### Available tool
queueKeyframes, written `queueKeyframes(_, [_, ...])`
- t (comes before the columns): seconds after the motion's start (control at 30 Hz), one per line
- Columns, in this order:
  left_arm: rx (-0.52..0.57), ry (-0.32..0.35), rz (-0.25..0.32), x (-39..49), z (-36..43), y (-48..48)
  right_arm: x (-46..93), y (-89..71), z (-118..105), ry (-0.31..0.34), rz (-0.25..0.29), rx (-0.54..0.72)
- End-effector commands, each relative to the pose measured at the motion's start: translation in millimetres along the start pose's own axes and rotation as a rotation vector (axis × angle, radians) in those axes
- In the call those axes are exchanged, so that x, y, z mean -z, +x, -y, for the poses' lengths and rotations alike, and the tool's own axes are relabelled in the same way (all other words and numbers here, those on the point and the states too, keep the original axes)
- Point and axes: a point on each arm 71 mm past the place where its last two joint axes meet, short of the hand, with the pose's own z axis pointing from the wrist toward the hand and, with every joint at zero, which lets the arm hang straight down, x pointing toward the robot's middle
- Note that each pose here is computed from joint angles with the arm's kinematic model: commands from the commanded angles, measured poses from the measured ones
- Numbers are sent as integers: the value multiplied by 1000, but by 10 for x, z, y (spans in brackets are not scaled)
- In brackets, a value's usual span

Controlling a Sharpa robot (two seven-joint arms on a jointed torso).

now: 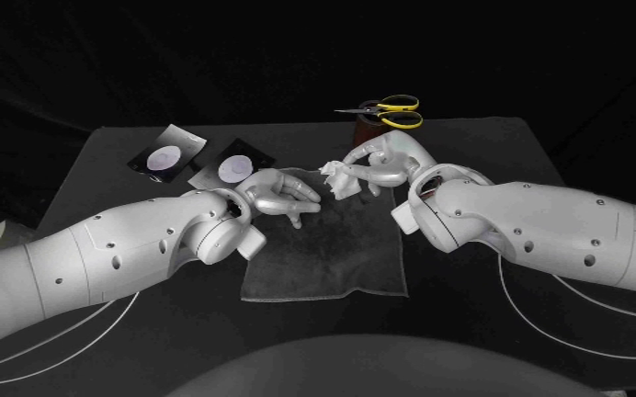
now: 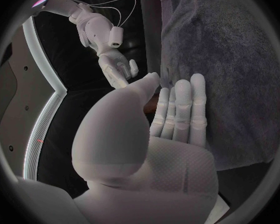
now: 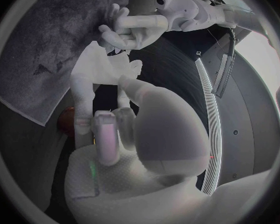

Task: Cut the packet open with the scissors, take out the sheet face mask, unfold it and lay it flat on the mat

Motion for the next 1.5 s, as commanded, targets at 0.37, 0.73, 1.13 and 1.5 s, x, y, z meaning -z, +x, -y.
queueKeyframes(0.37, [-5, 270, 128, -14, 198, 86, 24, 56, -48, 31, -38, -81])
queueKeyframes(0.73, [53, 321, 176, 21, 269, 103, 46, 90, -73, 30, -56, -82])
queueKeyframes(1.13, [70, 291, 181, 16, 245, 90, 53, 91, -86, 19, -50, -85])
queueKeyframes(1.5, [58, 212, 227, 4, 137, -38, 56, 62, -91, -4, -32, -105])
